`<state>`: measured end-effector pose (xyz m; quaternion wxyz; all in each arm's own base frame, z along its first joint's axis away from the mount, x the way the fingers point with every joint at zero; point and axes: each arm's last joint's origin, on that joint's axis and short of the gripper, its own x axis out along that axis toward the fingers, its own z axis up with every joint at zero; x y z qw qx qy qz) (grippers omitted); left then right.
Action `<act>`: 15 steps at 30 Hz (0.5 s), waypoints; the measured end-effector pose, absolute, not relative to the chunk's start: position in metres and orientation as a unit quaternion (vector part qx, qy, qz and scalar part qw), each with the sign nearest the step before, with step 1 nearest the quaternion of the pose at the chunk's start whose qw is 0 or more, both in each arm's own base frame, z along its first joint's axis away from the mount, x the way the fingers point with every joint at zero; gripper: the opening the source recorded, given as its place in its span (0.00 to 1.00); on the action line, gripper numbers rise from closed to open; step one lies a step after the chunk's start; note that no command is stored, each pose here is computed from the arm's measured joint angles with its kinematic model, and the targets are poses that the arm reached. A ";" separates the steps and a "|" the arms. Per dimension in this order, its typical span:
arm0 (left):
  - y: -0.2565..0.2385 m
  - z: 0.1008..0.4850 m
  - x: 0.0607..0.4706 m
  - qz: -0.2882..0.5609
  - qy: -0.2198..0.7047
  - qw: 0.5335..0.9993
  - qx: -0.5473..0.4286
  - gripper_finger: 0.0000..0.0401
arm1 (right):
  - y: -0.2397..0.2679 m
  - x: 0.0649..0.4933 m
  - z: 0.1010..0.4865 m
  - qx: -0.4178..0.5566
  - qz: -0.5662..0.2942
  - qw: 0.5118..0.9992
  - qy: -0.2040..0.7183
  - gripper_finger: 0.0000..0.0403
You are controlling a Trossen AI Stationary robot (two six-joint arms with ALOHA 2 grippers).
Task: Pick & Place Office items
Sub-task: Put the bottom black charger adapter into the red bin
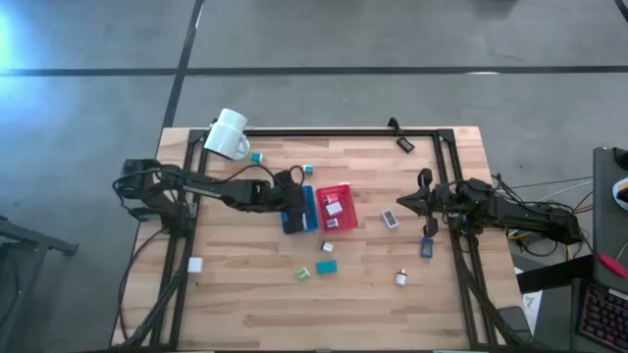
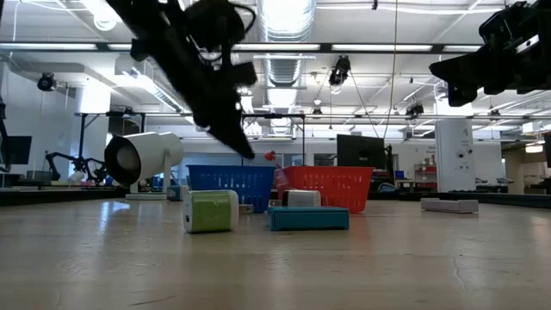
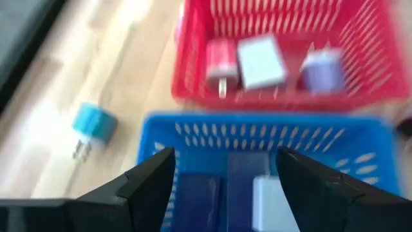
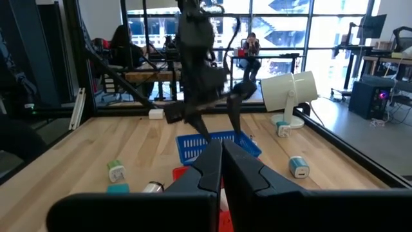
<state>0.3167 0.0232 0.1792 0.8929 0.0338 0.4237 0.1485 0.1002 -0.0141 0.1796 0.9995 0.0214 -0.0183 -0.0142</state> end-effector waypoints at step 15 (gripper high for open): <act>-0.005 0.285 0.254 0.051 0.105 0.990 0.079 0.17 | -0.014 0.100 0.180 0.008 -0.015 1.000 -0.019 0.02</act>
